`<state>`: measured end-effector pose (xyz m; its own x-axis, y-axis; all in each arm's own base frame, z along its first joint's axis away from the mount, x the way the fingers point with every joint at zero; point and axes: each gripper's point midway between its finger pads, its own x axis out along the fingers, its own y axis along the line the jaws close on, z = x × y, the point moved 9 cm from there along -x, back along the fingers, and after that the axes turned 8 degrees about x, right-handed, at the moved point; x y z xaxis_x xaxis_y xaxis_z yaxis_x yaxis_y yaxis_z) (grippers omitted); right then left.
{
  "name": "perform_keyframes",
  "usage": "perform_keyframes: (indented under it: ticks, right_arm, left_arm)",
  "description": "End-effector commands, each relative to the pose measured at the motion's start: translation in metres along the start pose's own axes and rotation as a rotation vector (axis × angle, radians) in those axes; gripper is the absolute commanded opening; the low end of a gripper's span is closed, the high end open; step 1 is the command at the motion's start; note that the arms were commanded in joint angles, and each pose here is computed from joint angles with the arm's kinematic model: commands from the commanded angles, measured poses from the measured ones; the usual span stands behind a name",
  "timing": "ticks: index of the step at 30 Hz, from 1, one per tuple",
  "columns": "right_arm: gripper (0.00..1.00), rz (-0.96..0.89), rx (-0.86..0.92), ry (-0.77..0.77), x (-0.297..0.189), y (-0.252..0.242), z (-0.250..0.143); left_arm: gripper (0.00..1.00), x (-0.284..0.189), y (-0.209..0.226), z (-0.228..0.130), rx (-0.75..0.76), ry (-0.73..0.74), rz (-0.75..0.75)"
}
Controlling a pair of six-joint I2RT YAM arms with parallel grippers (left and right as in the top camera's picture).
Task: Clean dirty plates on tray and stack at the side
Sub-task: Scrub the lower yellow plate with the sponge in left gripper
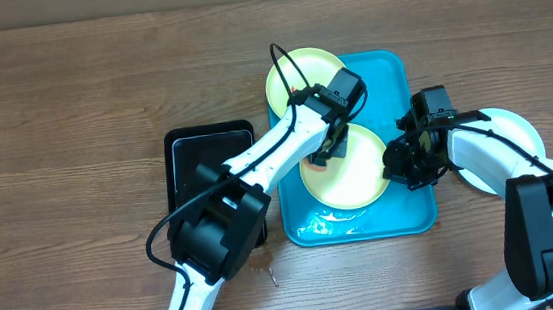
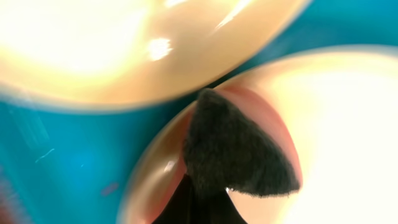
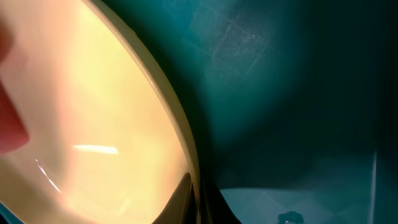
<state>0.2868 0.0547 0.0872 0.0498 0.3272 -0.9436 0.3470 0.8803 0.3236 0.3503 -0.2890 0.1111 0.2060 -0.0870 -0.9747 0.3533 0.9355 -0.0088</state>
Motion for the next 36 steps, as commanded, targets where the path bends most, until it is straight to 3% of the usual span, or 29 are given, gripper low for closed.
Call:
perform_keyframes:
  ticks: [1,8,12,17,20,24,28,36]
  right_arm:
    - [0.04,-0.130,0.023,0.024,0.013,-0.021,-0.007]
    - [0.04,-0.130,0.023,0.024,0.013,-0.021,-0.007]
    - [0.04,-0.130,0.023,0.024,0.013,-0.021,-0.007]
    - [0.04,-0.130,0.023,0.024,0.013,-0.021,-0.007]
    - [0.04,-0.130,0.023,0.024,0.013,-0.021,-0.007]
    - [0.04,-0.130,0.023,0.024,0.013,-0.021,-0.007]
    - [0.04,-0.130,0.023,0.024,0.013,-0.021,-0.007]
    - [0.04,-0.130,0.023,0.024,0.013,-0.021,-0.007]
  left_arm:
    - [0.04,-0.008,-0.023,0.007,0.038,-0.023,-0.268]
    - [0.05,0.001,-0.047,0.005,0.083,-0.044,-0.319]
    - [0.04,0.020,-0.056,-0.009,0.087,0.056,-0.362]
    - [0.04,0.025,-0.074,-0.024,0.092,0.195,-0.606]
    - [0.04,0.022,-0.071,-0.028,0.080,0.234,-0.603]
    - [0.04,0.020,-0.053,-0.032,0.015,0.273,-0.487]
    - [0.04,0.014,-0.024,-0.037,-0.064,0.285,-0.222]
    - [0.04,-0.023,0.016,-0.026,-0.087,0.083,0.215]
